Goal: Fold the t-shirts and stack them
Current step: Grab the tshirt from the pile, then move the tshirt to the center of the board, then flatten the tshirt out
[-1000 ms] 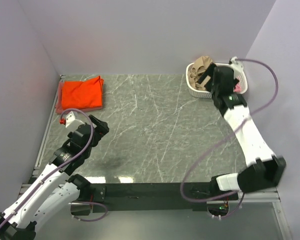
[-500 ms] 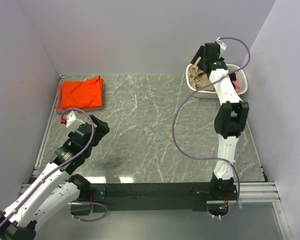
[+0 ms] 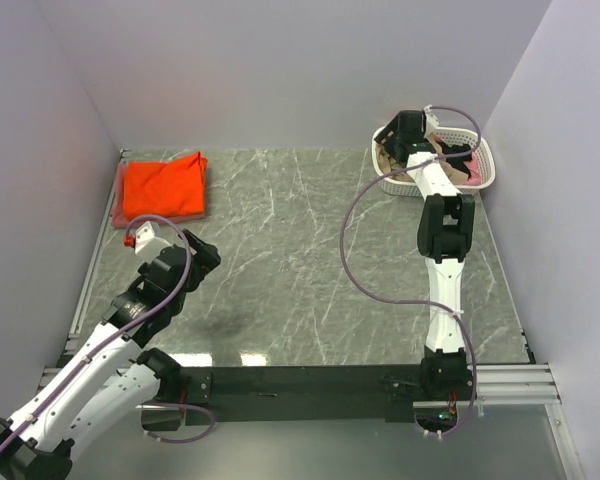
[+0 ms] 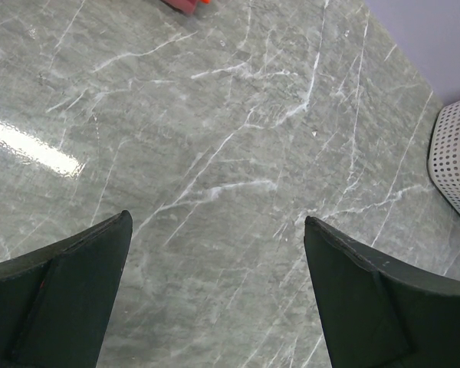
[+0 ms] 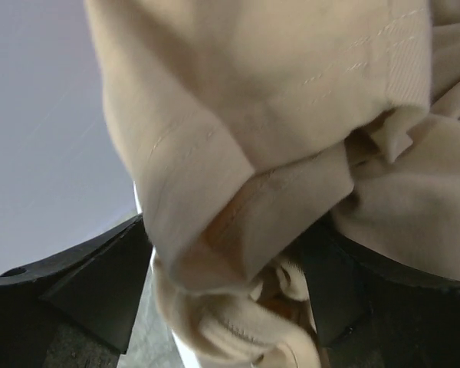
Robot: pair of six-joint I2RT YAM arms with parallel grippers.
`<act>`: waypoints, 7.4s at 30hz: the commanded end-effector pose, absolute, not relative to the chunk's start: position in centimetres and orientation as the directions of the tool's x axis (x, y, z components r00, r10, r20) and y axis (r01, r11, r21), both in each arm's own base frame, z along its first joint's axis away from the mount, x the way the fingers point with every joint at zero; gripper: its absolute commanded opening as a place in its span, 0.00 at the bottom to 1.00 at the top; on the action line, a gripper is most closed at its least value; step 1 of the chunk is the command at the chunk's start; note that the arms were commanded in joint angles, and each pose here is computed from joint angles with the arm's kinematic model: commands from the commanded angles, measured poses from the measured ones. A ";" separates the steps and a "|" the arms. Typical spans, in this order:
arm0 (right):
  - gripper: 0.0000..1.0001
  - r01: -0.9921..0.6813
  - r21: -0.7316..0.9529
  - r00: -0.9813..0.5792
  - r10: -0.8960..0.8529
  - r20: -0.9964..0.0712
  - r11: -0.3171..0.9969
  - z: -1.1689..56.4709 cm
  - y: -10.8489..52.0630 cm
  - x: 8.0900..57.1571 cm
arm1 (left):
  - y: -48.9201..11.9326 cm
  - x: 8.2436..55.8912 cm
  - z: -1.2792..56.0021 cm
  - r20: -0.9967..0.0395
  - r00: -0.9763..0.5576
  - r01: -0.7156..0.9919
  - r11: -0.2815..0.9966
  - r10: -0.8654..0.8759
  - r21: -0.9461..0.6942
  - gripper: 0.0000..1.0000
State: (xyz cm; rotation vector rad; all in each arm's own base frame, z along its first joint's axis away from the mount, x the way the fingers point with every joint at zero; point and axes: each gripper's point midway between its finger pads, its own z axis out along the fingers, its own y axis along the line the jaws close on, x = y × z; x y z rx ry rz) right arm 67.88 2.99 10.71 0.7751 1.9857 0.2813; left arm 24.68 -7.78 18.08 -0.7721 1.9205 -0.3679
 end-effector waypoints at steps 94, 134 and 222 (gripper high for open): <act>0.00 0.096 0.793 -0.518 0.711 -0.476 0.601 14.6 11.1 33.1 | -6.9 22.7 17.0 -0.596 -0.318 -0.517 0.662 -0.737 -0.543 0.99; 0.00 0.157 0.737 -0.609 0.652 -0.452 0.657 10.2 9.4 31.2 | -7.2 31.2 -1.1 -0.349 -0.640 -0.638 0.726 -0.685 -0.256 0.36; 0.00 -0.115 0.586 0.005 0.590 -0.807 0.802 34.3 4.1 32.4 | -2.8 35.7 33.8 -0.661 0.036 -0.207 0.641 -0.750 -0.739 0.01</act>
